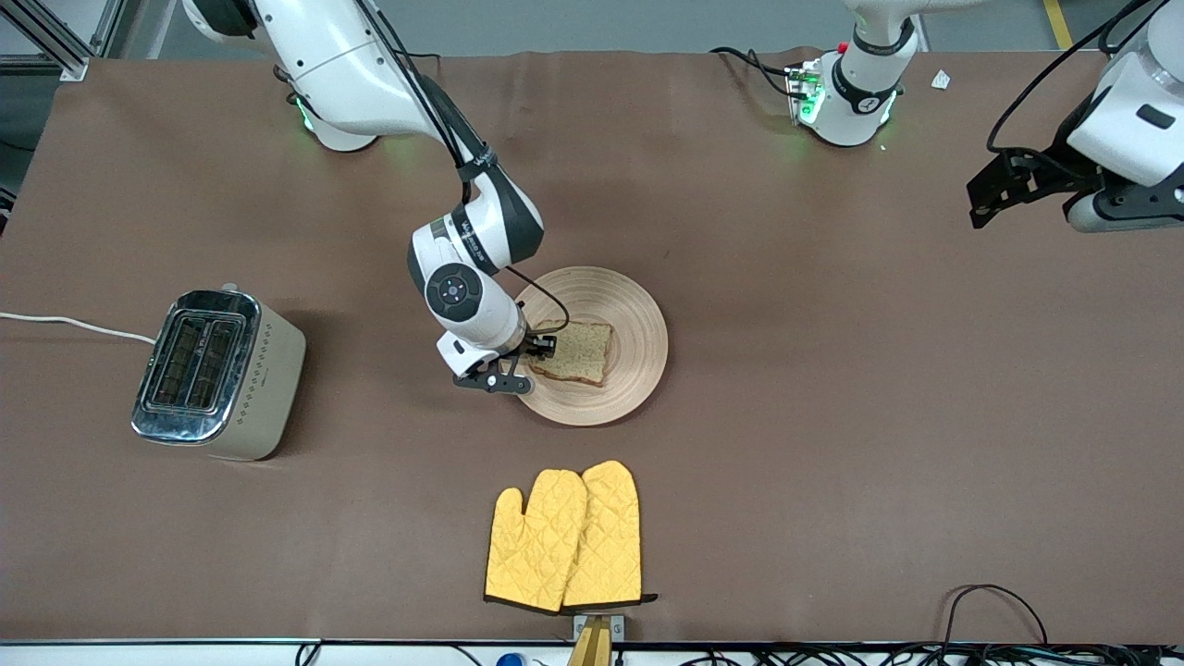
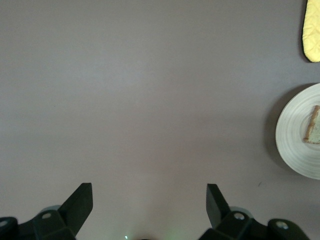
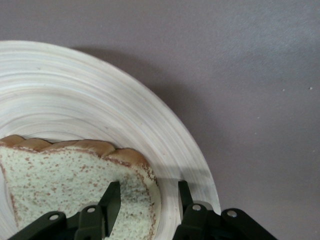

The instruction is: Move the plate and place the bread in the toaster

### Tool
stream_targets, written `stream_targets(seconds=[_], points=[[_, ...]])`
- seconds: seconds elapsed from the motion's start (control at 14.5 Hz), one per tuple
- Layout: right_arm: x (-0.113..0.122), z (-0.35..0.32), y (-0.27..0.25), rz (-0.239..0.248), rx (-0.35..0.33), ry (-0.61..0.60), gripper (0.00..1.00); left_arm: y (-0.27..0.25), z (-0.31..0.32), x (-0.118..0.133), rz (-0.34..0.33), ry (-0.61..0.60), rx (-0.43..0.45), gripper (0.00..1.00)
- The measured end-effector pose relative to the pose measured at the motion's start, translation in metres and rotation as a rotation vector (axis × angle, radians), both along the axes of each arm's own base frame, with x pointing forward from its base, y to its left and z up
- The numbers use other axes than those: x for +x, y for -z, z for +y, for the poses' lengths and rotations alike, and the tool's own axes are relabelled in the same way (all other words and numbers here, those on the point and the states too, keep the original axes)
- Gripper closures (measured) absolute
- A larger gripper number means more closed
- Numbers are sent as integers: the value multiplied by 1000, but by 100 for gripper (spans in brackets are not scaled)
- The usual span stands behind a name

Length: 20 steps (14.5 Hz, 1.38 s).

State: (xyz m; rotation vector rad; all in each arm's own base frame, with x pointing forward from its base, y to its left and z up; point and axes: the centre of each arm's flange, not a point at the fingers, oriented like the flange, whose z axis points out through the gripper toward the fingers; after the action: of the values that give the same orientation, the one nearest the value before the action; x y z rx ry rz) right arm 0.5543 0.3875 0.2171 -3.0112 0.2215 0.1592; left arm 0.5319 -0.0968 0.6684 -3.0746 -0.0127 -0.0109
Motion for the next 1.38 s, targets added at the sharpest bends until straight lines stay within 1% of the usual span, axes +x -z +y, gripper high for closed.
stream_targets(seconds=[0.07, 0.14, 0.21, 0.28, 0.34, 0.41, 0.48, 0.55, 0.62, 0.69, 0.89, 1.03, 1.17, 1.38], points=[[-2, 2, 0, 1, -1, -2, 47, 0, 2, -2, 2, 0, 2, 0], [-3, 4, 0, 2, -1, -1, 52, 1, 2, -4, 5, 0, 3, 0], [-4, 5, 0, 2, -1, -2, 53, 1, 3, -5, 6, 1, 3, 0], [-5, 6, 0, 2, -1, -2, 61, 1, 2, -5, 7, 2, 3, 0], [-5, 6, 0, 2, -1, -2, 72, 1, 2, -5, 6, 2, 3, 0], [-5, 6, 0, 2, -1, 0, 81, 1, 2, -5, 6, 2, 3, 0], [-5, 6, 1, 3, -2, 3, 81, 1, 3, -5, 6, 1, 3, 0], [-5, 6, 1, 4, -3, 8, 86, 2, 4, -5, 7, -1, 4, 0], [-4, 5, 1, 5, -4, 12, 95, 2, 5, -4, 8, -3, 4, 0], [-3, 4, 1, 6, -4, 15, 98, 3, 5, -4, 9, -4, 4, 0], [-2, 3, 0, 8, -2, 19, 98, 5, 6, -4, 13, -4, 4, 0], [-1, 2, -4, 23, -10, 17, 98, 8, 5, -3, 20, -3, -3, 0], [4, -1, -21, 38, -23, 11, 98, 12, 3, -1, 27, -2, -11, 0], [14, -11, -62, 40, -53, -6, 98, 16, 2, 1, 34, -1, -15, 0]])
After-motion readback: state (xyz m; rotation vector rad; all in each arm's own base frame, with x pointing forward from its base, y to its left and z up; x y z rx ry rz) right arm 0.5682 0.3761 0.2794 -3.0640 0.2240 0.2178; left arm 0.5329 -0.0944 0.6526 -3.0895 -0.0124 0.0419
